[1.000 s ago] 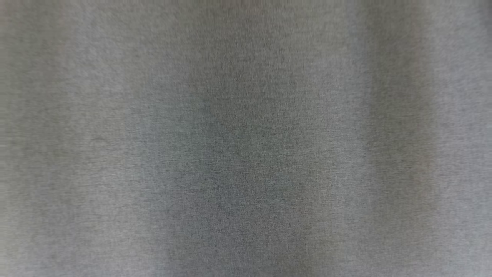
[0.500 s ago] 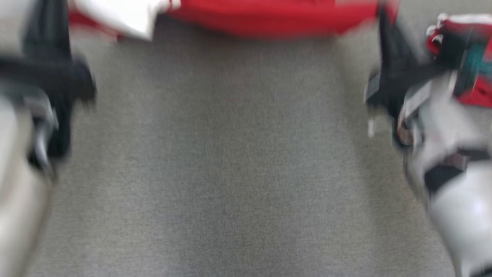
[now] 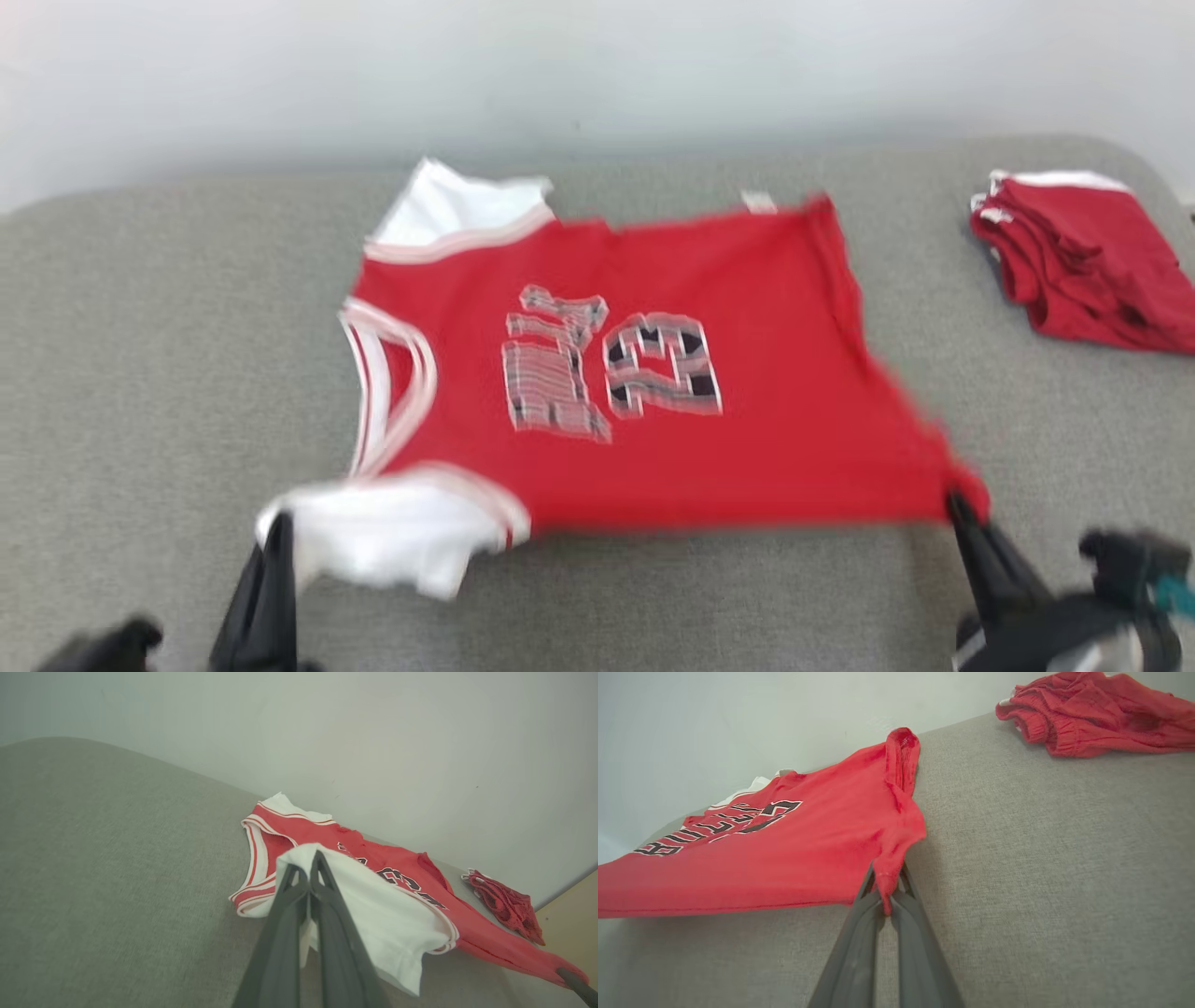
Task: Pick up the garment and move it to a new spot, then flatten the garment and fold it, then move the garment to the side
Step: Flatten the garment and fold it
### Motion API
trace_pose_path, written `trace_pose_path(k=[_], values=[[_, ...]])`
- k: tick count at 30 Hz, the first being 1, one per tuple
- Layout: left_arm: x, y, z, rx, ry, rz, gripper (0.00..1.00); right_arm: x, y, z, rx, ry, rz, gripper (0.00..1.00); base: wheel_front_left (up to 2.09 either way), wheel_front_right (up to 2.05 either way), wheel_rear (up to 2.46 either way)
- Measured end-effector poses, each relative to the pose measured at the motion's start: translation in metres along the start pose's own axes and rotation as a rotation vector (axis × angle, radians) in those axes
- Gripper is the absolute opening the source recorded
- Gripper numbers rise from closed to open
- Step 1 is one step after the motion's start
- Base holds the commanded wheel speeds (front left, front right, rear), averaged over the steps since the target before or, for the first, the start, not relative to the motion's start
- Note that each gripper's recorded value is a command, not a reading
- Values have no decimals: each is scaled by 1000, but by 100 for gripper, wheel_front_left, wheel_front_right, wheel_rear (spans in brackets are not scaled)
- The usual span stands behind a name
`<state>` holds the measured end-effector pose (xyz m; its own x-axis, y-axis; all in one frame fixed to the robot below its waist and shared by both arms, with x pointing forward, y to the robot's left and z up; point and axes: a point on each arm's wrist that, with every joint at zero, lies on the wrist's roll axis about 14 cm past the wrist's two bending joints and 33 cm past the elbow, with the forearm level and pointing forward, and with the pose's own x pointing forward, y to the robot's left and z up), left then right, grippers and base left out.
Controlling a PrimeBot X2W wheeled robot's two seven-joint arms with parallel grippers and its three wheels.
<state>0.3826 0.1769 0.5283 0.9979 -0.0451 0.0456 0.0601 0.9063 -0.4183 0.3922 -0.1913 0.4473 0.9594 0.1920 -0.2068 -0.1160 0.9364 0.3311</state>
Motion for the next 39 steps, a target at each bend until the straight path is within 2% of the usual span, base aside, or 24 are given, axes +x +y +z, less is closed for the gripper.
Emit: trace_pose_path(k=[3, 9, 16, 21, 27, 38, 39], values=[[-27, 15, -8, -16, 28, 79, 0, -26, 1, -14, 24, 29, -26, 0, 0, 0, 0], [-72, 22, -38, -74, 112, 148, 0, -74, -6, -42, 24, 100, -99, 0, 0, 0, 0], [-84, 22, -49, -79, 131, 145, 0, -89, 1, -49, 56, 115, -130, 0, 0, 0, 0], [-63, 10, -46, -49, 118, 64, 0, -79, 8, -39, 54, 105, -114, 0, 0, 0, 0], [-17, -4, -37, 3, 106, -37, 0, -46, 13, -23, 38, 96, -83, 0, 0, 0, 0], [49, 6, -57, 58, 154, -70, 0, 13, 6, -19, 31, 109, -90, 0, 0, 0, 0], [52, 7, -60, 65, 164, -74, 12, 16, 5, -19, 32, 100, -95, 43, 0, 0, 0]])
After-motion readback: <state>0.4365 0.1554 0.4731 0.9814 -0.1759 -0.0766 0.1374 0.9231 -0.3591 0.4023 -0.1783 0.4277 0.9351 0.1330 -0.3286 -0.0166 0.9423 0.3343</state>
